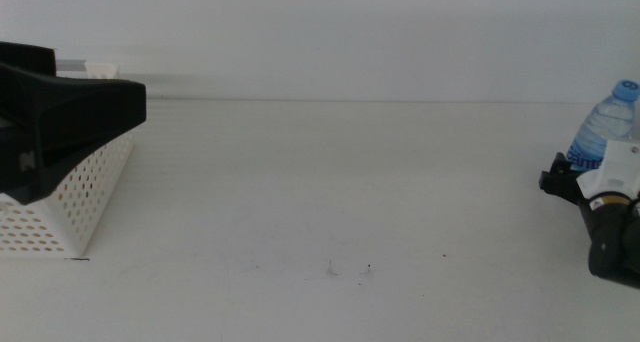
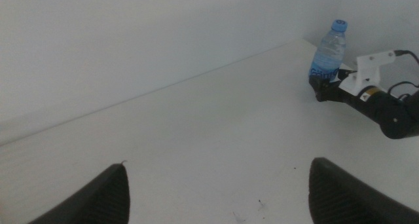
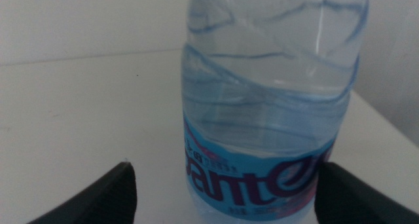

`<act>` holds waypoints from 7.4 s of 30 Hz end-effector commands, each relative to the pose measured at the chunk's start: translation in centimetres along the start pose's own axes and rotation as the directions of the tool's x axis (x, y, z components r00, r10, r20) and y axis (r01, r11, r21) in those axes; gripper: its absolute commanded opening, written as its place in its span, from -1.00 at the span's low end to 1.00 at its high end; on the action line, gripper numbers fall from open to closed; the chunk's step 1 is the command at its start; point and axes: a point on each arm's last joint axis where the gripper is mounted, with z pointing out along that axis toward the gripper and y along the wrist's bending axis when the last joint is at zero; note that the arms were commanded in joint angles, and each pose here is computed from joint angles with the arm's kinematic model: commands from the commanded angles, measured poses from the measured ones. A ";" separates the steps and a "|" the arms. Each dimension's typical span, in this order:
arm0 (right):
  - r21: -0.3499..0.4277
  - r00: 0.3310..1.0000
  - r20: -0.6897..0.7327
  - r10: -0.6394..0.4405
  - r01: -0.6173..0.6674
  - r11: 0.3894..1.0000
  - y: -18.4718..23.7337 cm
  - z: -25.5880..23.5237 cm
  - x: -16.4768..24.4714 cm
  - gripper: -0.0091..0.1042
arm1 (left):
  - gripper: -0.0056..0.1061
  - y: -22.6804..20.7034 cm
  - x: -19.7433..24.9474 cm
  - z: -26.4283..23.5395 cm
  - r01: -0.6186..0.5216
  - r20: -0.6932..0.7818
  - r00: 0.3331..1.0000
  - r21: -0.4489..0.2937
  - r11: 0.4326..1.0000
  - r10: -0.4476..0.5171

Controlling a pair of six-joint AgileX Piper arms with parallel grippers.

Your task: Use arms to grab the bottles and put them into the dustbin to the left of the table.

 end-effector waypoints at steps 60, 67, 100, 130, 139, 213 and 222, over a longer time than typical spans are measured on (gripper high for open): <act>-0.851 0.966 0.155 -0.205 0.236 0.470 31.3 -2.0 -2.4 -0.86 | 0.78 0.0 -0.1 -0.1 0.009 0.015 1.000 -0.004 1.000 -0.009; -0.857 0.968 0.142 -0.208 0.225 0.464 31.4 -2.1 -2.1 0.31 | 0.78 0.0 -0.1 -0.1 0.009 0.015 1.000 -0.004 1.000 -0.009; -0.806 0.930 -0.015 -0.368 0.207 0.555 8.6 -31.1 -29.0 0.53 | 0.78 0.0 -0.1 -0.1 0.009 0.015 1.000 -0.004 1.000 -0.009; -0.811 0.935 -0.016 -0.354 0.195 0.552 8.6 -31.2 -29.2 0.53 | 0.78 1.3 7.0 10.0 -0.045 0.200 0.978 -0.093 0.995 0.063; -0.811 0.935 -0.016 -0.354 0.195 0.552 8.6 -31.2 -29.2 0.53 | 0.78 2.0 15.0 14.9 0.034 0.046 0.998 -0.071 0.997 -0.031; -0.812 0.934 -0.016 -0.356 0.195 0.550 8.6 -31.2 -29.1 0.53 | -0.93 19.1 -0.6 14.6 0.100 -0.428 0.852 -0.434 0.895 -0.303; -0.812 0.934 -0.016 -0.356 0.195 0.550 8.6 -31.2 -29.1 0.53 | -0.93 29.4 0.9 12.5 0.169 -0.463 0.776 -0.501 0.849 -0.427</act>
